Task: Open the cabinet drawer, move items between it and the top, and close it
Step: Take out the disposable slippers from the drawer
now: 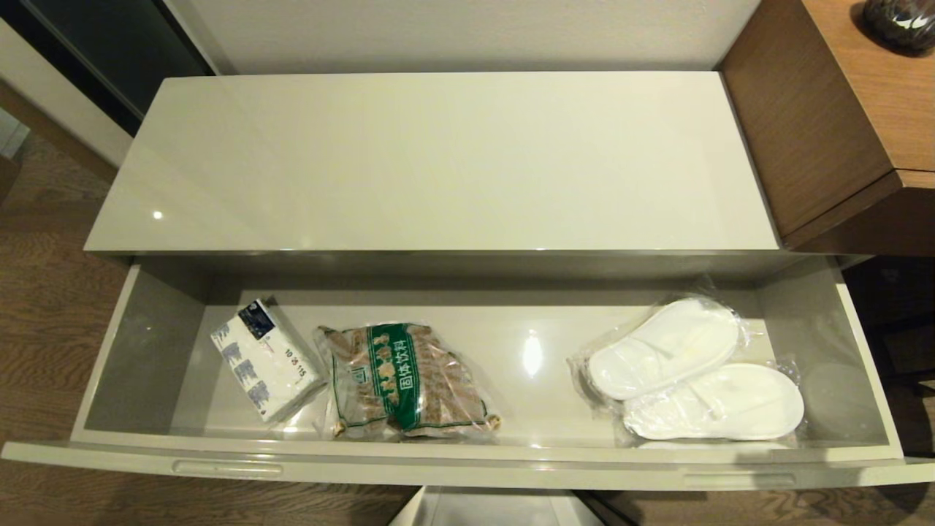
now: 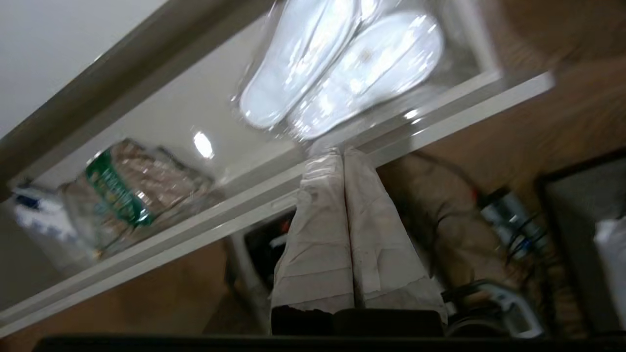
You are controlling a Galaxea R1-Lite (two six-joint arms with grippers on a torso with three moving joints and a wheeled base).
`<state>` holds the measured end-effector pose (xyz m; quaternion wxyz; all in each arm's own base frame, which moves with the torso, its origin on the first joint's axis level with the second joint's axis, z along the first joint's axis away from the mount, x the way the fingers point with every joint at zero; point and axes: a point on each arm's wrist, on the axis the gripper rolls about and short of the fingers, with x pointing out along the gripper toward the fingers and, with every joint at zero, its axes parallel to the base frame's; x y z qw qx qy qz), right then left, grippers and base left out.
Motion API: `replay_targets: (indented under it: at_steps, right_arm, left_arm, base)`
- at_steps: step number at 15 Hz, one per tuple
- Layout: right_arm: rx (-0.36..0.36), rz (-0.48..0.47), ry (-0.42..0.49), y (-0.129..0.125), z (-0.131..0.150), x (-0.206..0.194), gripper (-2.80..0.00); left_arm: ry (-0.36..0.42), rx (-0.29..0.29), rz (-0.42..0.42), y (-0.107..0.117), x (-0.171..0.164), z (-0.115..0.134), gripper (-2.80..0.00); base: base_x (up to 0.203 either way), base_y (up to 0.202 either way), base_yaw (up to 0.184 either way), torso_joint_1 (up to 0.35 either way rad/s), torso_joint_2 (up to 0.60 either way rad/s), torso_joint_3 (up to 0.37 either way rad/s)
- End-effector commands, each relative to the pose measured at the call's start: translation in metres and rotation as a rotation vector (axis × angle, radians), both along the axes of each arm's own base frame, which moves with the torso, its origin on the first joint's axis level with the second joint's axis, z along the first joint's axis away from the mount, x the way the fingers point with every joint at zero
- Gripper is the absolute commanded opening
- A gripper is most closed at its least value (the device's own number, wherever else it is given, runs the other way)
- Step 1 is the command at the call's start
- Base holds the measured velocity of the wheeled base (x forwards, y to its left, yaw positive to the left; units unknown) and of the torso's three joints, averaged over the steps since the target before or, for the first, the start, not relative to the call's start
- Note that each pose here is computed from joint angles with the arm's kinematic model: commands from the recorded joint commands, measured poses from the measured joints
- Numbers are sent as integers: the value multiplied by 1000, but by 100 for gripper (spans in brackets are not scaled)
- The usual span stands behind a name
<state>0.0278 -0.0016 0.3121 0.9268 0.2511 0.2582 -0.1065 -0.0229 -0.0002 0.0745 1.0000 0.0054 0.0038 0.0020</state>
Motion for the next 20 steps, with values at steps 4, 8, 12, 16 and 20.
replay_targets:
  at_steps: [4,8,12,16,20]
  right_arm:
    - [233,168,189,6,-26,98,-280]
    - [274,81,222,8,-47,165,-280]
    - [290,-12,284,8,-100,222,-280]
    - [284,-107,318,7,-123,246,-280]
    - [276,-172,327,-5,-131,259,-280]
  left_arm:
    - [0,0,1,0,0,0,-280]
    - [1,0,1,0,0,0,-280]
    - [0,0,1,0,0,0,-280]
    - [0,0,1,0,0,0,-280]
    - [0,0,1,0,0,0,-280]
  base:
    - [0,0,0,0,0,0]
    - [0,0,0,0,0,0]
    - [0,0,0,0,0,0]
    - [0,0,0,0,0,0]
    - [0,0,0,0,0,0]
